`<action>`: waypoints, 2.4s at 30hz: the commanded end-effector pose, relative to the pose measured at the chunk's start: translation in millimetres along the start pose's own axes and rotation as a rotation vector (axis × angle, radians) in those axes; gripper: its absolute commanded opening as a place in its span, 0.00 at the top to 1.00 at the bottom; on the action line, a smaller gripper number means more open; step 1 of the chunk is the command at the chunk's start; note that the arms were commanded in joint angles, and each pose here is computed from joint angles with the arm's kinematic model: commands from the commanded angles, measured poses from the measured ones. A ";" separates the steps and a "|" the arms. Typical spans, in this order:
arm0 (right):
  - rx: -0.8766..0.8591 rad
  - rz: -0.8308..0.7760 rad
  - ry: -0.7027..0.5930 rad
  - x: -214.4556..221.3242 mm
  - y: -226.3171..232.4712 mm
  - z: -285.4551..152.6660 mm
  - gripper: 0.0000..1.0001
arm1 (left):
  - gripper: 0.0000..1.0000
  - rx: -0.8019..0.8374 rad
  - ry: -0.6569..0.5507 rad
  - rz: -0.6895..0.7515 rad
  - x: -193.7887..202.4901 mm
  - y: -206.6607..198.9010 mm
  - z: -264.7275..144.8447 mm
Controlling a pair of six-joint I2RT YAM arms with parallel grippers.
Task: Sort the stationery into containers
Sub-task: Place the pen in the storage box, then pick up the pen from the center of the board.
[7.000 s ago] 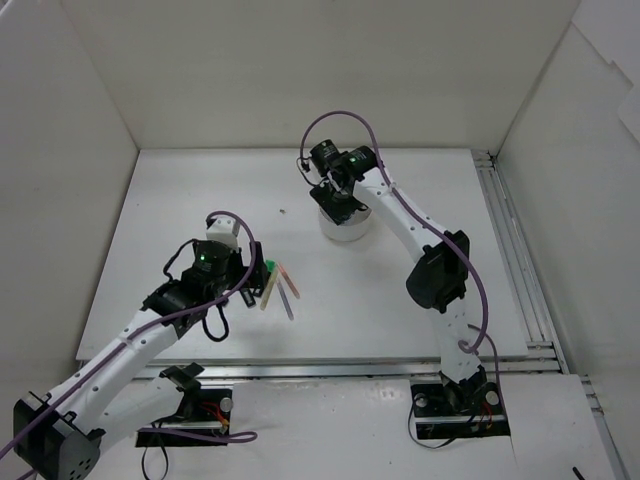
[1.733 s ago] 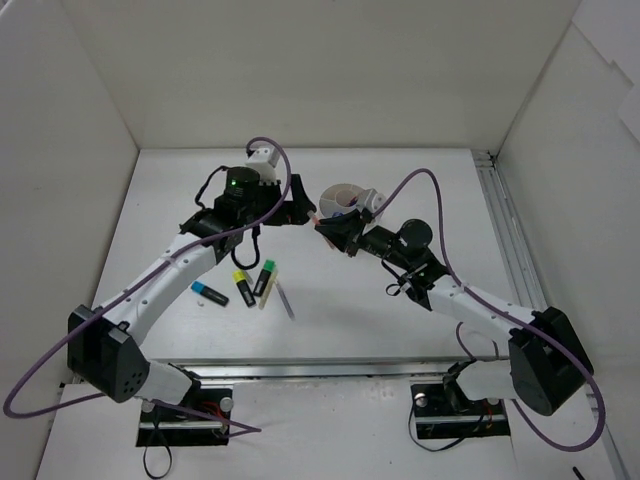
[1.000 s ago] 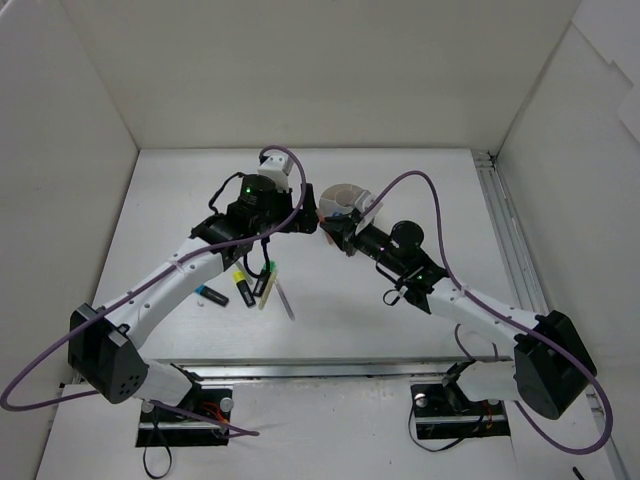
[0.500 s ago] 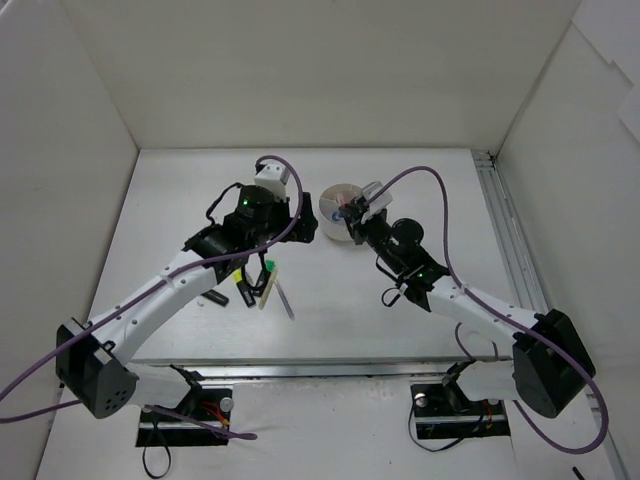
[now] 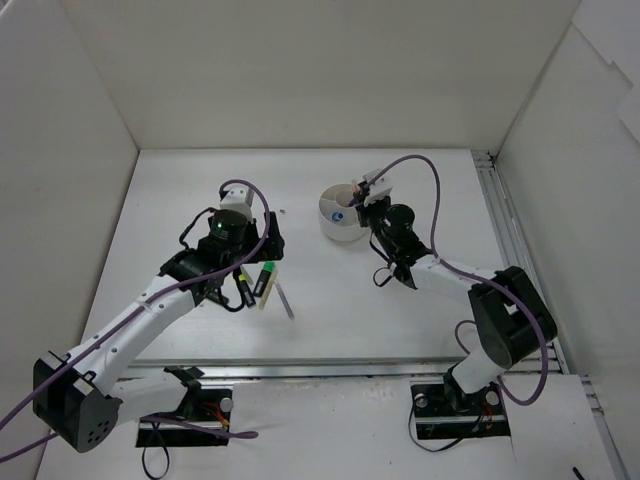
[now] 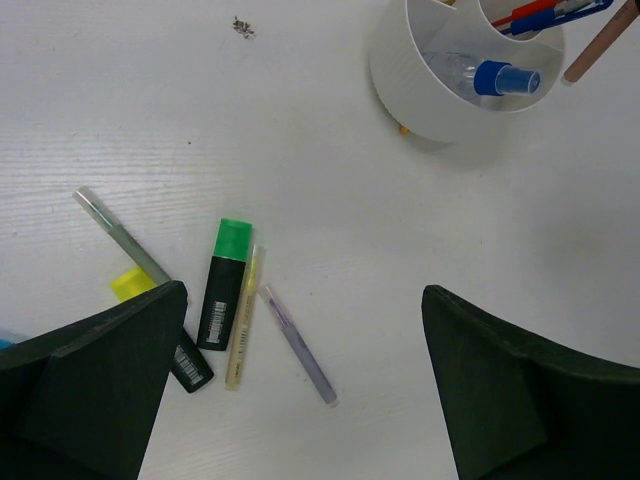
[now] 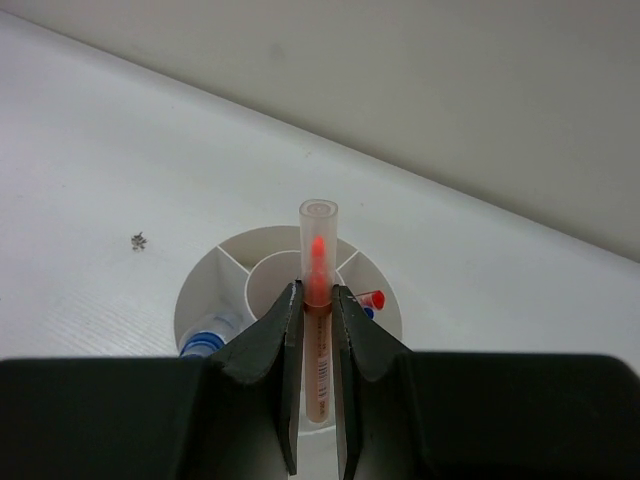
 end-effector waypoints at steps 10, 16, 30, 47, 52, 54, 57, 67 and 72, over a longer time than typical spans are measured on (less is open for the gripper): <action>0.005 0.078 -0.359 -57.6 -11.7 22.6 1.00 | 0.00 0.020 -0.041 -0.014 -14.4 -1.4 9.0; 0.022 0.104 -0.390 -47.4 -14.8 23.6 1.00 | 0.00 0.020 -0.034 -0.008 -12.9 -1.2 9.9; -0.003 0.153 -0.407 -47.3 -11.0 7.3 0.60 | 0.00 0.035 -0.031 -0.006 -13.3 -3.5 8.3; 0.008 0.188 -0.398 -102.2 15.6 -55.7 0.02 | 0.00 0.106 0.058 -0.011 27.1 -4.3 -13.0; -0.001 0.282 -0.296 -92.9 24.4 -79.4 0.02 | 0.00 0.151 0.114 -0.026 52.1 -11.9 -12.4; 0.015 0.328 -0.243 -88.0 23.1 -92.4 0.02 | 0.00 0.168 0.131 -0.013 61.3 -16.3 -12.6; -0.010 0.354 -0.130 -81.7 32.2 -104.5 0.02 | 0.00 0.182 0.178 -0.005 75.8 -24.0 -11.7; -0.073 0.217 0.450 -8.0 95.0 -107.7 0.02 | 0.00 -0.034 0.180 -0.167 104.6 13.0 -30.6; -0.124 0.157 0.606 22.1 138.0 -96.0 0.02 | 0.00 -0.187 0.167 -0.235 112.3 43.8 -50.9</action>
Point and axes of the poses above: each gripper's point midway between its finger pads, its own z axis out along the fingers, its own y axis along the line the jaws close on, x = y × z, the point moved 2 cm from there along -z, back along the fingers, and after that the axes turned 11 degrees about z, right-handed, at the moved point
